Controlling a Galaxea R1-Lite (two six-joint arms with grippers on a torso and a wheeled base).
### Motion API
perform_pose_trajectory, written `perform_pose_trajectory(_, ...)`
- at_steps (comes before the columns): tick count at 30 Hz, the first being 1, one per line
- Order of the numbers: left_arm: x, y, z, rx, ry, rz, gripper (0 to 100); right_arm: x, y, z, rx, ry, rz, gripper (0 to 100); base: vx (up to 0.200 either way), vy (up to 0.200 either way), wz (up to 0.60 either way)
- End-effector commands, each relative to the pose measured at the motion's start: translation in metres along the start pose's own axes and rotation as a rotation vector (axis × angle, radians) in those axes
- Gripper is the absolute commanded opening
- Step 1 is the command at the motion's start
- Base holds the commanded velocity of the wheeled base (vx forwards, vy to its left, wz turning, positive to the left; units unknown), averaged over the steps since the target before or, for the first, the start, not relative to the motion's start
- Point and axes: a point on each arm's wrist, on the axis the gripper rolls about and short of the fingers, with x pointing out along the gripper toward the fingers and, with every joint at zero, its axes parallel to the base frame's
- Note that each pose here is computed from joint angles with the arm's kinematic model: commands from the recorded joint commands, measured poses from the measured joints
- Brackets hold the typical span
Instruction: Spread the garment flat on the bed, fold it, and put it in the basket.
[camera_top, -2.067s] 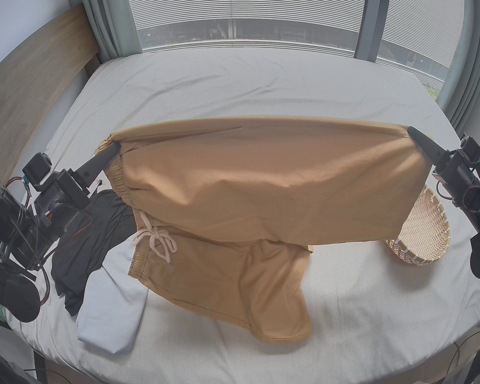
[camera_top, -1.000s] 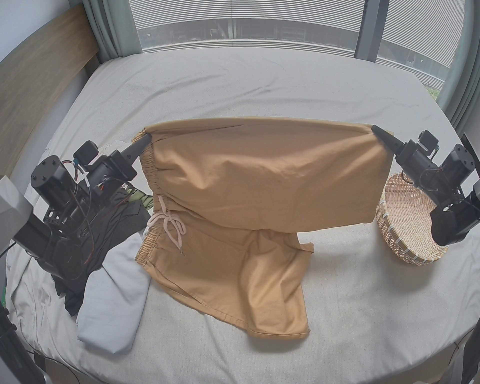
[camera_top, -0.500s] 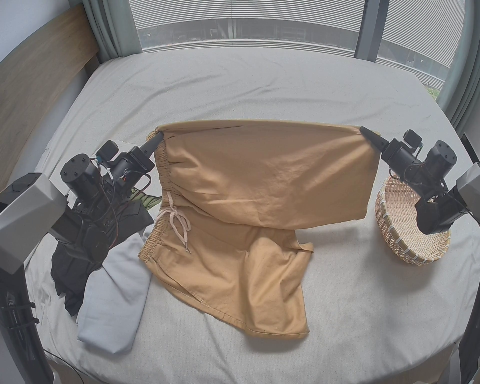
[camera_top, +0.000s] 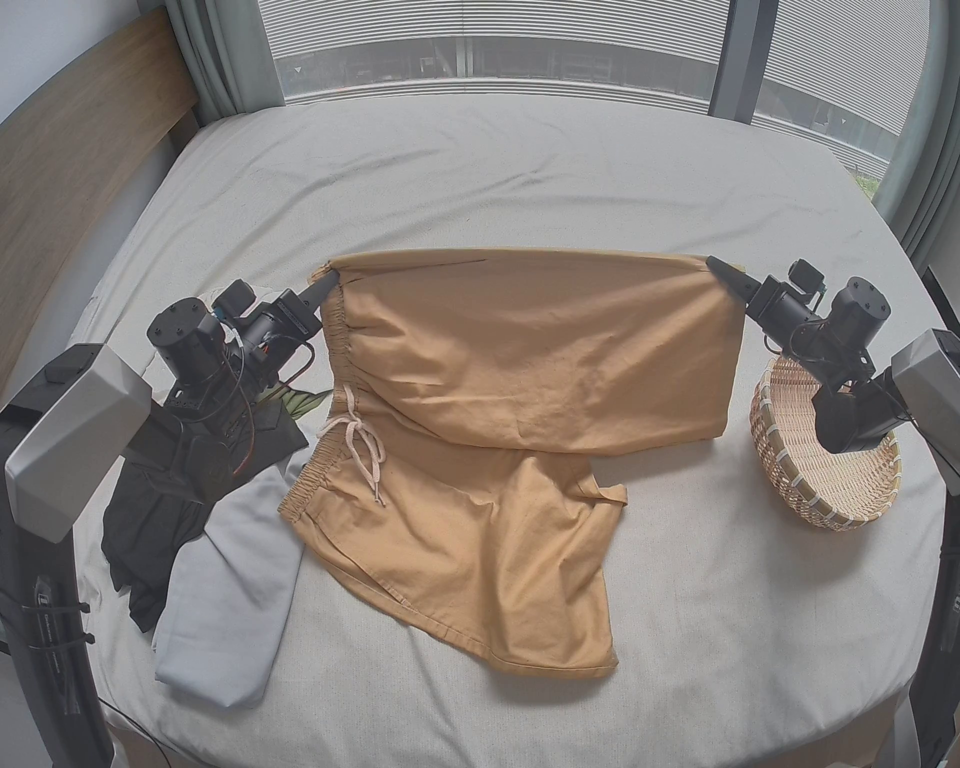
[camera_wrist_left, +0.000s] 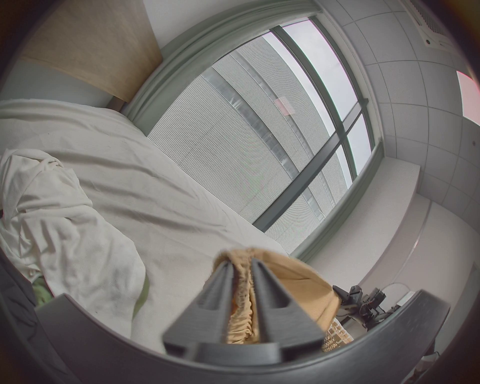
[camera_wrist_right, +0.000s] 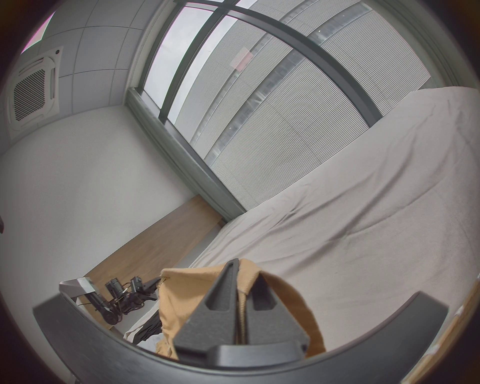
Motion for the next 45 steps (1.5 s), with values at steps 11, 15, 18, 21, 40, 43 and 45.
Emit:
perform_pose_trajectory(11,0.013,-0.002,0.001,-0.081,0.052,0.038,100,0.008,-0.002,0.003,-0.004,-0.01,0.003,100,0.0,0.0,0.0)
perform_pose_trajectory(15,0.003,-0.01,0.006,-0.083,0.047,0.058,100,0.005,0.017,0.0,0.004,0.003,0.021,100,0.0,0.0,0.0)
perform_pose_trajectory(18,-0.012,-0.019,0.011,-0.084,0.054,0.065,100,0.001,0.031,-0.009,0.014,0.015,0.041,100,0.0,0.0,0.0)
perform_pose_trajectory(21,-0.032,-0.032,0.019,-0.081,0.063,0.069,100,-0.005,0.049,-0.017,0.024,0.034,0.058,100,0.0,0.0,0.0)
perform_pose_trajectory(40,-0.131,-0.051,0.012,0.07,0.258,0.036,100,-0.078,0.123,-0.067,0.011,0.228,0.058,100,0.0,0.0,0.0)
perform_pose_trajectory(43,-0.133,-0.051,0.009,0.077,0.268,0.041,100,-0.079,0.122,-0.07,0.004,0.236,0.054,100,0.0,0.0,0.0)
perform_pose_trajectory(45,-0.136,-0.05,0.007,0.084,0.278,0.048,100,-0.084,0.116,-0.082,0.025,0.275,0.031,100,0.0,0.0,0.0)
